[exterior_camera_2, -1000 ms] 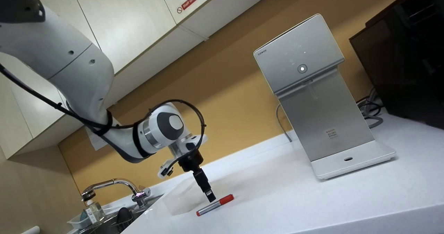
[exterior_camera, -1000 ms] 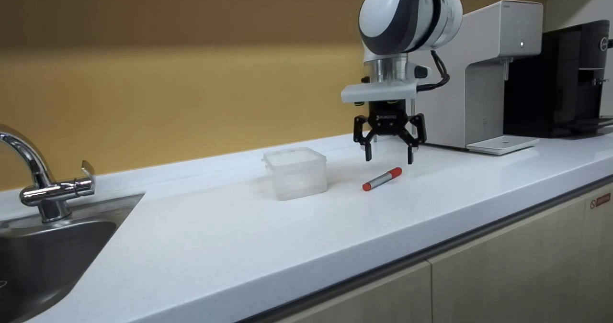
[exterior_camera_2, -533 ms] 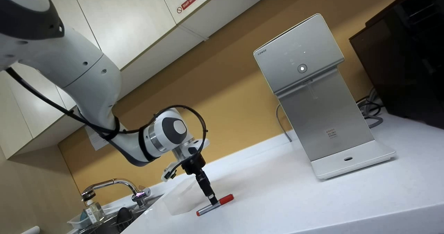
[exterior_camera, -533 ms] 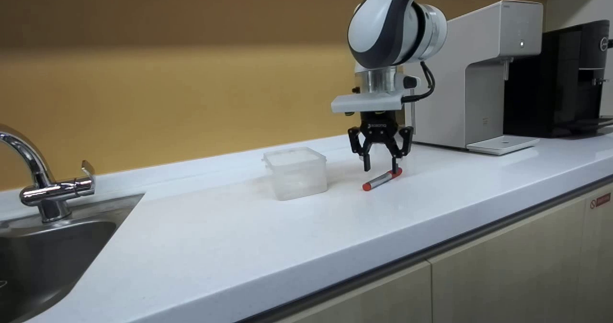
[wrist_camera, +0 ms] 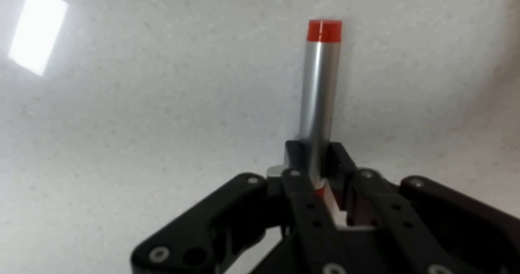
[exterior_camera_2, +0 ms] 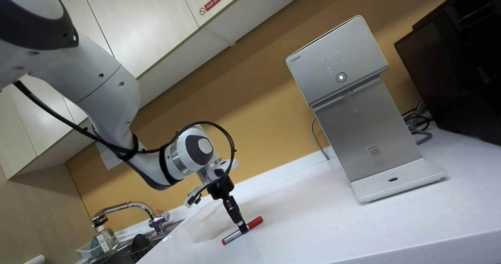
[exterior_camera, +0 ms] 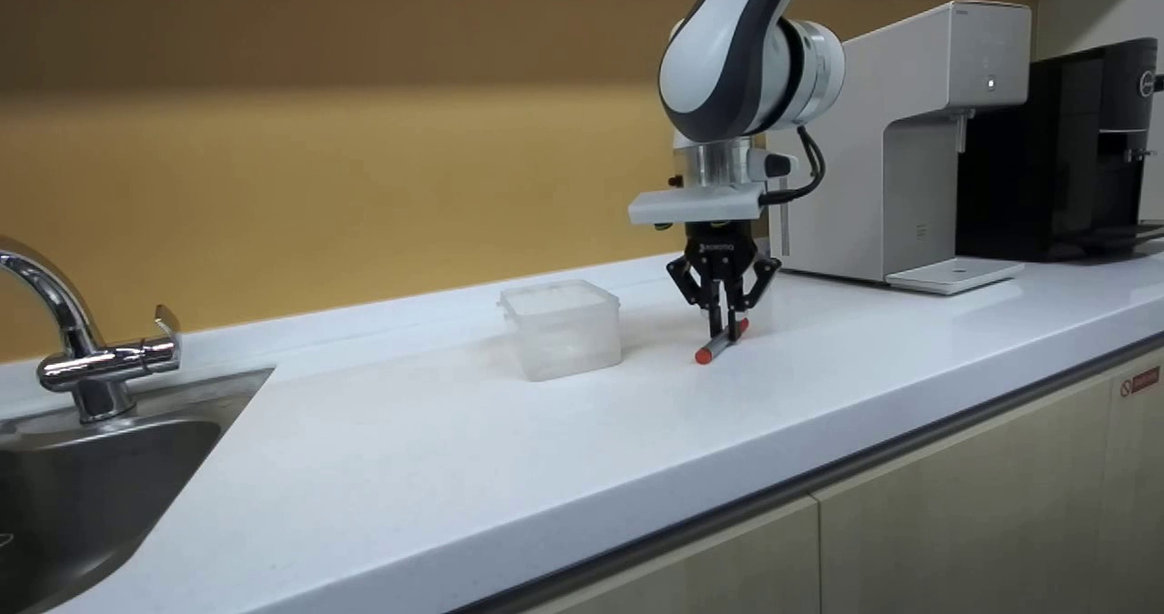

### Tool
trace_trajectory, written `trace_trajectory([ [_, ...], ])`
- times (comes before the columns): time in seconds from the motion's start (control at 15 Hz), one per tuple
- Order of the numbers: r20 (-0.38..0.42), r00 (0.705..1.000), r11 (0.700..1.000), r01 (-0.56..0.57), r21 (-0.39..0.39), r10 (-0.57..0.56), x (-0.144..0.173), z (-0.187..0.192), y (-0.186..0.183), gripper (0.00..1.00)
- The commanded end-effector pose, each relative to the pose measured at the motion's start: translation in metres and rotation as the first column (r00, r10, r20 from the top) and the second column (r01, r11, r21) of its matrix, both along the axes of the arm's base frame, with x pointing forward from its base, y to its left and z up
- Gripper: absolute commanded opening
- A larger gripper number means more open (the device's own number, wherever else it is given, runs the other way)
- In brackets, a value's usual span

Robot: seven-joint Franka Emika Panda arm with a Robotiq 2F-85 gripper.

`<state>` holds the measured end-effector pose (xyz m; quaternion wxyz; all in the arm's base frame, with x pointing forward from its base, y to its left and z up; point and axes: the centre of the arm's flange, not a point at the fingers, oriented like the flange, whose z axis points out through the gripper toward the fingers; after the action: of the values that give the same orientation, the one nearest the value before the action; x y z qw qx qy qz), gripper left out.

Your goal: Put the orange marker inside the lunchbox

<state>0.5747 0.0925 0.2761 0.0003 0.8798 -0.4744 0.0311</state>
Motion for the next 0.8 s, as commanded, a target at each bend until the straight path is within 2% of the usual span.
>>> trace_trajectory([
  [0.0,0.021,1.0,1.0,0.015,-0.02,-0.015,0.003,0.012,0.006,0.05],
  [0.2,0.034,0.998,0.997,-0.056,-0.057,0.058,0.008,0.034,0.013,0.05],
  [0.47,0.042,0.977,0.969,-0.202,-0.144,0.21,0.022,0.088,0.034,0.05],
  [0.73,0.033,0.916,0.907,-0.389,-0.16,0.399,0.041,0.139,0.066,0.05],
])
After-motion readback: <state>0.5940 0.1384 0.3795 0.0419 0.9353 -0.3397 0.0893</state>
